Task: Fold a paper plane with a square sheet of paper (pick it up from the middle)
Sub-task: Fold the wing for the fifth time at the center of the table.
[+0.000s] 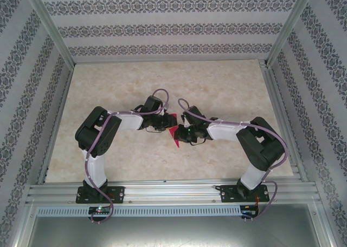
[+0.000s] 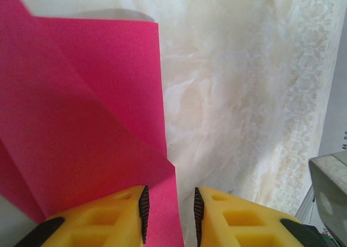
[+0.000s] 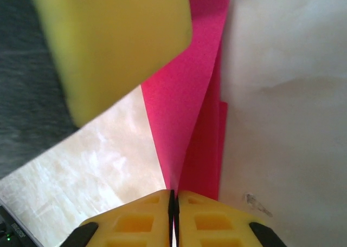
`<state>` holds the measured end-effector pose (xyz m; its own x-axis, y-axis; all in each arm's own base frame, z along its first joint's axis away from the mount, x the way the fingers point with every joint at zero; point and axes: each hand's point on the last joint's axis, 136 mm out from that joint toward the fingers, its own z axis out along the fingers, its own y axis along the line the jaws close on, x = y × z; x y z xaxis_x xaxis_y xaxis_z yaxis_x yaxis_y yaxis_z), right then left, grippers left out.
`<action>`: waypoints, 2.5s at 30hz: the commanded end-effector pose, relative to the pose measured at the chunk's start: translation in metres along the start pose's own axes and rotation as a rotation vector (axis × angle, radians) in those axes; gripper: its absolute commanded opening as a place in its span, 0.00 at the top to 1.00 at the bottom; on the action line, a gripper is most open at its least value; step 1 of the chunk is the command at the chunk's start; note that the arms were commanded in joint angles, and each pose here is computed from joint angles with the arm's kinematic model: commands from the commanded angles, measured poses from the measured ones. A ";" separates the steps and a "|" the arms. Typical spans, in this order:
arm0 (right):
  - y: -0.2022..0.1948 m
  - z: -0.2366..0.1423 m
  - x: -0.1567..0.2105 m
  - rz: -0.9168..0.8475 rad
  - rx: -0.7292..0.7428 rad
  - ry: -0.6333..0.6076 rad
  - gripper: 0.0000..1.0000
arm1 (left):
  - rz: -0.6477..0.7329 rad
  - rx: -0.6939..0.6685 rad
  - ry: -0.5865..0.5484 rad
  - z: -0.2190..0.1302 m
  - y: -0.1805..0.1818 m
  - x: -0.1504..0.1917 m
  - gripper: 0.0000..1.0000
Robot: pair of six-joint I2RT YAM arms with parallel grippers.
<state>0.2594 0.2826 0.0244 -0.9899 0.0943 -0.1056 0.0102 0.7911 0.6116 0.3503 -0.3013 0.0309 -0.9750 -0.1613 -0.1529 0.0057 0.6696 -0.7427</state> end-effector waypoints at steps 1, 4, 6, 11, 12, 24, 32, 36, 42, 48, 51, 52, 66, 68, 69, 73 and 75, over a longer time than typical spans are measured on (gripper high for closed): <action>-0.012 0.005 0.003 0.024 0.015 0.005 0.91 | -0.007 -0.039 0.053 0.008 0.013 0.012 0.68; -0.016 0.007 0.005 0.031 0.023 0.008 0.93 | -0.007 -0.042 0.055 0.008 0.014 0.013 0.68; -0.019 0.008 0.006 0.038 0.023 0.008 0.93 | -0.006 -0.043 0.057 0.008 0.014 0.013 0.68; -0.011 0.004 0.004 0.031 -0.011 0.001 0.83 | -0.006 -0.045 0.059 0.009 0.015 0.013 0.69; -0.008 0.001 0.003 0.017 -0.013 -0.005 0.82 | -0.004 -0.045 0.058 0.008 0.014 0.013 0.68; 0.000 -0.005 0.002 -0.114 0.077 -0.025 0.67 | -0.002 -0.040 0.060 0.008 0.012 0.012 0.68; -0.009 -0.004 0.002 -0.113 0.134 -0.029 0.65 | -0.003 -0.038 0.061 0.008 0.012 0.012 0.68; -0.015 0.002 0.005 -0.100 0.141 -0.011 0.67 | -0.002 -0.037 0.063 0.008 0.012 0.013 0.68; -0.015 0.007 0.007 -0.066 0.099 0.000 0.71 | -0.001 -0.038 0.067 0.009 0.012 0.013 0.68; -0.020 0.009 0.011 -0.050 0.094 0.022 0.74 | -0.005 -0.043 0.071 0.009 0.014 0.015 0.69; -0.026 0.012 0.017 -0.043 0.111 0.039 0.76 | -0.007 -0.045 0.070 0.010 0.015 0.015 0.69; -0.029 0.013 0.019 -0.041 0.117 0.044 0.77 | -0.010 -0.046 0.069 0.009 0.015 0.014 0.69; -0.034 0.016 0.029 -0.029 0.133 0.042 0.76 | -0.027 -0.069 0.082 0.011 0.022 0.019 0.69; -0.020 0.003 0.018 -0.043 0.095 0.006 0.74 | -0.027 -0.082 0.085 0.010 0.025 0.020 0.69; -0.015 -0.003 0.013 -0.047 0.083 -0.009 0.73 | -0.026 -0.087 0.084 0.010 0.026 0.020 0.70; 0.003 -0.025 -0.007 -0.034 -0.001 -0.070 0.69 | -0.027 -0.095 0.087 0.011 0.027 0.020 0.70; 0.012 -0.030 -0.010 -0.046 -0.029 -0.077 0.69 | -0.029 -0.097 0.088 0.010 0.027 0.019 0.70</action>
<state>0.2601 0.2692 0.0362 -0.9806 0.0921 -0.1732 -0.0266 0.8125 0.5824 0.3493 -0.3023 0.0291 -0.9797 -0.1412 -0.1422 0.0090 0.6778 -0.7352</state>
